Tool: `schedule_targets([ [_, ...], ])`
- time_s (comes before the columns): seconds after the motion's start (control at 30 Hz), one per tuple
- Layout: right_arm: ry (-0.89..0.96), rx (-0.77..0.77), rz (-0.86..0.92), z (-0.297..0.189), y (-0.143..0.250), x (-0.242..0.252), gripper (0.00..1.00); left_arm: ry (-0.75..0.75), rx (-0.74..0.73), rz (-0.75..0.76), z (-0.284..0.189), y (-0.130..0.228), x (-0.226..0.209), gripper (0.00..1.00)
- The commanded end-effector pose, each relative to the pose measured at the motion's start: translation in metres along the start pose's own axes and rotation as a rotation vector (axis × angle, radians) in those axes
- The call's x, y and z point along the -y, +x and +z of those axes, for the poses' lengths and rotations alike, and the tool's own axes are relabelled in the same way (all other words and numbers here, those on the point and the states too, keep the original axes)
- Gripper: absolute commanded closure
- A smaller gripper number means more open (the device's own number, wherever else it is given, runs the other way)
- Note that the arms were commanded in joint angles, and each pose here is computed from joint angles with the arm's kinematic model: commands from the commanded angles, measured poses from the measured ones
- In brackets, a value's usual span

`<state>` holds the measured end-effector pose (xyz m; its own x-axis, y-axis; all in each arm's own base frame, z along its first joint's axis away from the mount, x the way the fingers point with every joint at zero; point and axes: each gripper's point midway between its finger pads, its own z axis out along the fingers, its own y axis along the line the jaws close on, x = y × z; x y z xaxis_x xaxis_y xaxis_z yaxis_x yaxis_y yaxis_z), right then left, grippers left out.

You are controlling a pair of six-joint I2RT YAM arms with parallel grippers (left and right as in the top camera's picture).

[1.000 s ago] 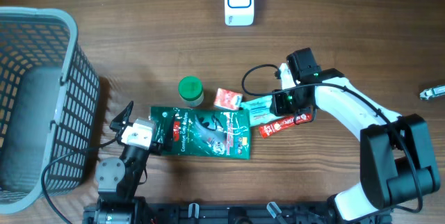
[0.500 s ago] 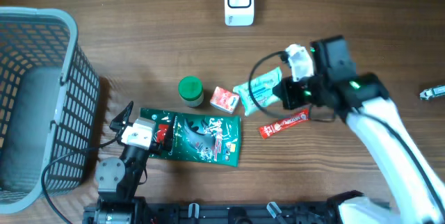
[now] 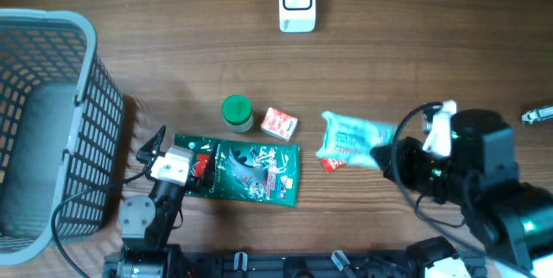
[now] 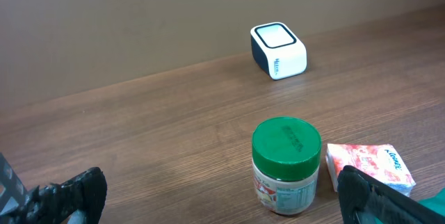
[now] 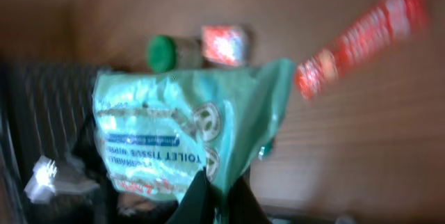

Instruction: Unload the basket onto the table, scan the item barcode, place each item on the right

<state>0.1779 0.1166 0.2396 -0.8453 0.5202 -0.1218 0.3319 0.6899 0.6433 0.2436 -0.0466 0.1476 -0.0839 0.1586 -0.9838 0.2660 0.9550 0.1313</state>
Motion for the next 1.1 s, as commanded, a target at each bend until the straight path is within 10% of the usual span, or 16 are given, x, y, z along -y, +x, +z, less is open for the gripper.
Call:
schedule_targets([
  [0.0,0.111,-0.295,0.727,0.0,0.051,0.004,0.87,0.021,0.001,-0.006,0.0,0.001,0.004,0.0],
  [0.3,0.191,-0.683,1.044,0.03,0.063,-0.037,0.96,0.021,0.002,-0.006,0.0,0.0,0.004,0.0],
  [0.47,0.045,-0.52,0.144,0.094,0.017,-0.013,0.96,0.021,0.002,-0.006,0.0,0.0,0.004,0.0],
  [0.73,0.504,-0.231,0.025,0.061,-0.01,0.074,0.96,0.021,0.001,-0.006,0.0,0.001,0.004,0.0],
  [0.87,0.451,-0.203,-0.116,0.05,-0.005,0.077,0.32,0.021,0.002,-0.006,0.0,0.0,0.004,0.0],
  [1.07,0.385,-0.362,-0.048,0.096,0.037,0.113,0.24,0.021,0.002,-0.006,0.0,0.0,0.004,0.0],
])
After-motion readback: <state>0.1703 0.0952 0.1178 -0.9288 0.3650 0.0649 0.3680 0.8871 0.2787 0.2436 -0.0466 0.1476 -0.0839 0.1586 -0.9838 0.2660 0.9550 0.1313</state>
